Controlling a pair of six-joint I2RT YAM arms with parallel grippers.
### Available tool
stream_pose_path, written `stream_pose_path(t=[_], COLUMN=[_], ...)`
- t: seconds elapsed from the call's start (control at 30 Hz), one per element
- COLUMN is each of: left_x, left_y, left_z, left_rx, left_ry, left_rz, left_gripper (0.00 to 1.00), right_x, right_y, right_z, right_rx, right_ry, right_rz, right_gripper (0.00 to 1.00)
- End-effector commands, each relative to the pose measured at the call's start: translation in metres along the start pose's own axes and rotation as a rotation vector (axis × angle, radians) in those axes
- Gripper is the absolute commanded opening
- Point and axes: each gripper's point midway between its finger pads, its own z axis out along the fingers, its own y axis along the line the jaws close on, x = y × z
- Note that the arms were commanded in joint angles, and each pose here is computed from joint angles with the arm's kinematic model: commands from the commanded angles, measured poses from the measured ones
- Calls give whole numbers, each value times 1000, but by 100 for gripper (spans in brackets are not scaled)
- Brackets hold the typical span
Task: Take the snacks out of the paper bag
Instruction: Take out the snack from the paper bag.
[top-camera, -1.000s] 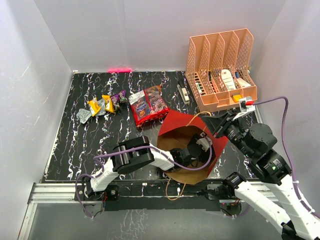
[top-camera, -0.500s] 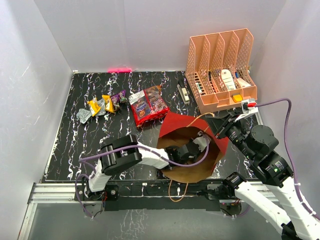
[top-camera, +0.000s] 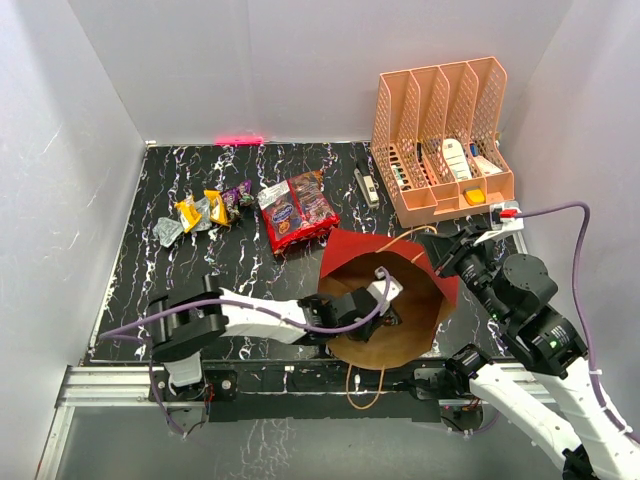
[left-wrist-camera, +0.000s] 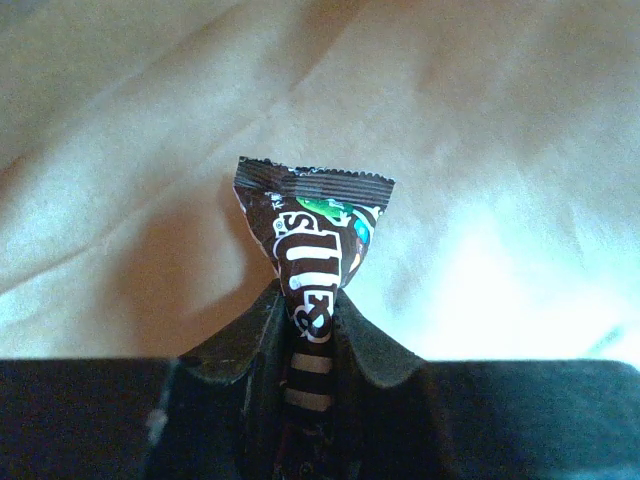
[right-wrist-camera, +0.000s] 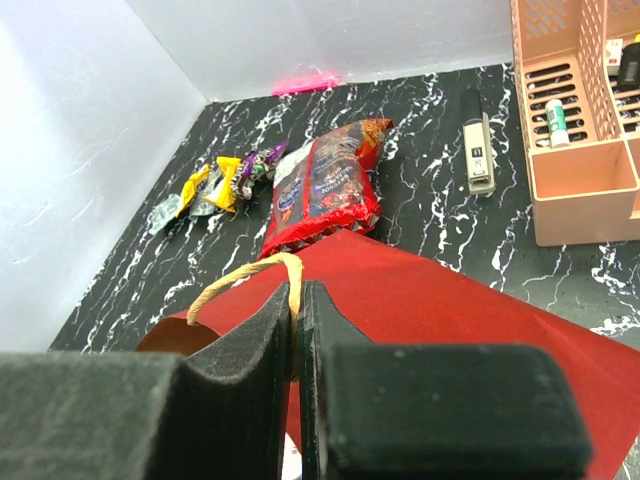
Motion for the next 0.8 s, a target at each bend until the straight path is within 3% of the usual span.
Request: stream_pose_path(t=[0.0,0.23,0.77], left_x=[-11,-20,-120], left_y=[-22,-17,5], left_z=[-45,-95,-208], left_rx=[107,118,88], left_ry=[16,35,-239], left_rz=[-45,-43,-14], left_gripper=[4,3,0], right_x=[-6,-1,8], right_y=[-5,-5,-9], right_z=[9,19,21], right_rx=[34,42,42], right_ry=[-42,-21,-13], right_rz=[10,-2,-11], right_gripper=[7,7,7])
